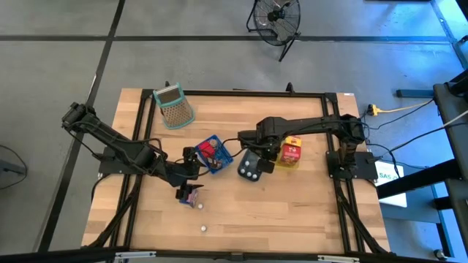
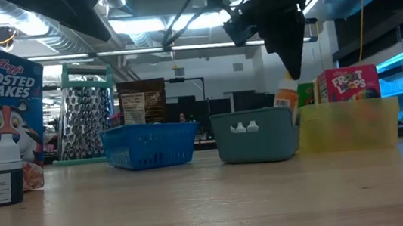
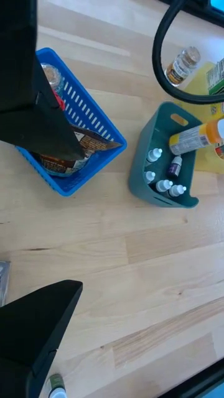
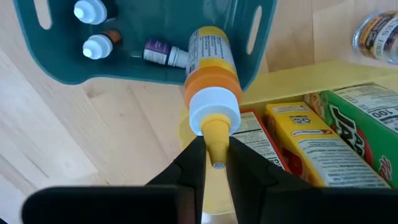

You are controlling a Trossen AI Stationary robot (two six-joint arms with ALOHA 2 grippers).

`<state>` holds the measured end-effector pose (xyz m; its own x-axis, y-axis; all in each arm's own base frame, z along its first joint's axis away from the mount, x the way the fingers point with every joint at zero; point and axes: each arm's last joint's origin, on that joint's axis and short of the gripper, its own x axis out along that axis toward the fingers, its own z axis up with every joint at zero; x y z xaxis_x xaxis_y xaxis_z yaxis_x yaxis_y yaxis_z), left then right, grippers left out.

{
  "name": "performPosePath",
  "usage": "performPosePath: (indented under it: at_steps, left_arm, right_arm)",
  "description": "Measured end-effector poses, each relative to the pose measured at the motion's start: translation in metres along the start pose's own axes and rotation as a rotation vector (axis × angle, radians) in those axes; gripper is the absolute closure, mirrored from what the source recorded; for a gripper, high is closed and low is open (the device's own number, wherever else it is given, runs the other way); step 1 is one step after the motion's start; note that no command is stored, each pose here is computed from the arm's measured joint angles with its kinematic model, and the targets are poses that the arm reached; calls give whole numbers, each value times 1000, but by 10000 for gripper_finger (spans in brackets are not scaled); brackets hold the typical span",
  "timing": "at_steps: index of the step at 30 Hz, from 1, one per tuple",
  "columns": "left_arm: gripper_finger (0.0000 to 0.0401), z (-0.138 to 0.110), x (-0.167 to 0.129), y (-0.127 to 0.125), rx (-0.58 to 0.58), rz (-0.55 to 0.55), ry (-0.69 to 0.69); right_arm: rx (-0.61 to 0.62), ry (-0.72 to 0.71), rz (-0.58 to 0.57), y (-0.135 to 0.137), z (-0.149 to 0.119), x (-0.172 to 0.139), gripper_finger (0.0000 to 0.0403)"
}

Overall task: Pick & Place Kitchen Items
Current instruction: Adjust the yellow food coloring bottle in the green bin

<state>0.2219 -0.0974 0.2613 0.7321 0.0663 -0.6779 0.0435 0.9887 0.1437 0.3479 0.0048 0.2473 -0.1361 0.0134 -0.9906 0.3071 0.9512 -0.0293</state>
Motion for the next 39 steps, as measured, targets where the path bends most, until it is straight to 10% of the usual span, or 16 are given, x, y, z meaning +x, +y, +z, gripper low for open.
performPosePath:
  at_steps: [39]
  left_arm:
    - [72,-2,0,0,-12,-8,16]
  right_arm:
    - [-4,-56,31,3,16,11,330]
